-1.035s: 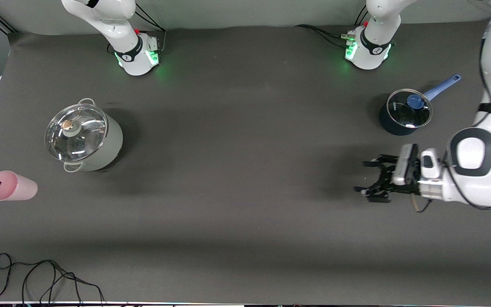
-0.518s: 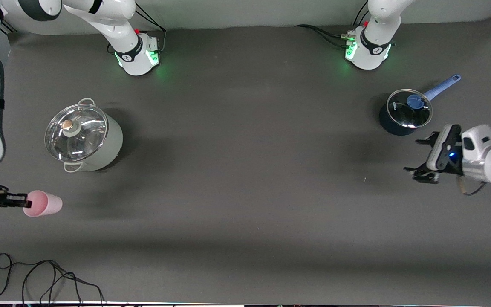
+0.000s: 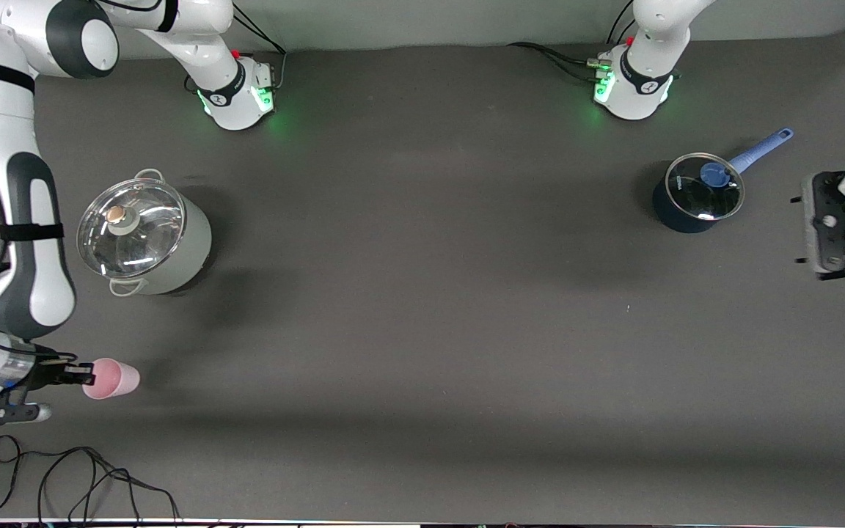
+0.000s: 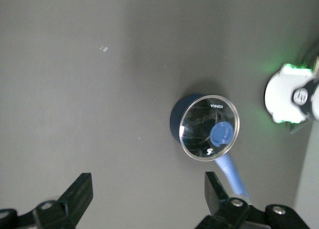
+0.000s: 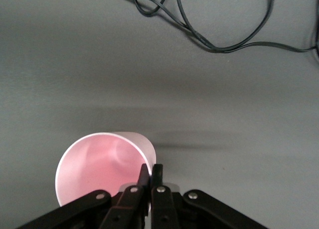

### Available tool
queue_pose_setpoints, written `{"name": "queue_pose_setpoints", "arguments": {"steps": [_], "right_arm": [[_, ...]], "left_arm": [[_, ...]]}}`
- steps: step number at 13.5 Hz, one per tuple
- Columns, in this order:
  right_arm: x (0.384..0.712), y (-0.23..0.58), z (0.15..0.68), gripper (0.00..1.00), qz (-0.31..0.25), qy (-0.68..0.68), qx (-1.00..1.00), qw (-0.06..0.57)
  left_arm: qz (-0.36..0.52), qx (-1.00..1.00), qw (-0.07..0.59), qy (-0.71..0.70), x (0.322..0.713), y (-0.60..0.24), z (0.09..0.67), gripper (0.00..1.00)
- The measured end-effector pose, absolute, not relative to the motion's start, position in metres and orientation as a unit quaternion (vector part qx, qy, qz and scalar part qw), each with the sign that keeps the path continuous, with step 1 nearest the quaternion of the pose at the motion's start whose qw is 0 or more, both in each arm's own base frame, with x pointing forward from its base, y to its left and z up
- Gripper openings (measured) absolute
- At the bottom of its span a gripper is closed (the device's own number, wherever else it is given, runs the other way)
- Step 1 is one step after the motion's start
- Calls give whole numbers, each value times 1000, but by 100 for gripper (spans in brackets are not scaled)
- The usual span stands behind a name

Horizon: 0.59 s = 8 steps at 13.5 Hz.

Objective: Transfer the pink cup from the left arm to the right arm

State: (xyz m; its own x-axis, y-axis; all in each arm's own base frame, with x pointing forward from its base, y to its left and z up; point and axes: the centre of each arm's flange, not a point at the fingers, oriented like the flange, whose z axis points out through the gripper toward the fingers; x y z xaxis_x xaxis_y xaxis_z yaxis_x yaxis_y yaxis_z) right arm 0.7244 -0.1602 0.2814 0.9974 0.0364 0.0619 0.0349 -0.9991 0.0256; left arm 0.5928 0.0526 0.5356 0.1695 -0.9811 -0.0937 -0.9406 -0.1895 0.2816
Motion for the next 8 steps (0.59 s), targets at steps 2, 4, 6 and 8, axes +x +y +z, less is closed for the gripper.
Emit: {"name": "queue_pose_setpoints", "arguments": {"steps": [2,4,6,8], "right_arm": [[720,-159,262,3,47,14,999,11],[718,-156,254,3,55,7,998,3],[718,-155,253,3,55,6,998,-1],[718,-154,252,3,58,-6,998,-16]], "left_arm": [[-141,823,63,-546,590,53,550,100],[-146,888,43,-434,590,44,556,100],[-144,931,25,-336,590,28,564,100],[-138,954,41,-262,590,18,567,100]]}}
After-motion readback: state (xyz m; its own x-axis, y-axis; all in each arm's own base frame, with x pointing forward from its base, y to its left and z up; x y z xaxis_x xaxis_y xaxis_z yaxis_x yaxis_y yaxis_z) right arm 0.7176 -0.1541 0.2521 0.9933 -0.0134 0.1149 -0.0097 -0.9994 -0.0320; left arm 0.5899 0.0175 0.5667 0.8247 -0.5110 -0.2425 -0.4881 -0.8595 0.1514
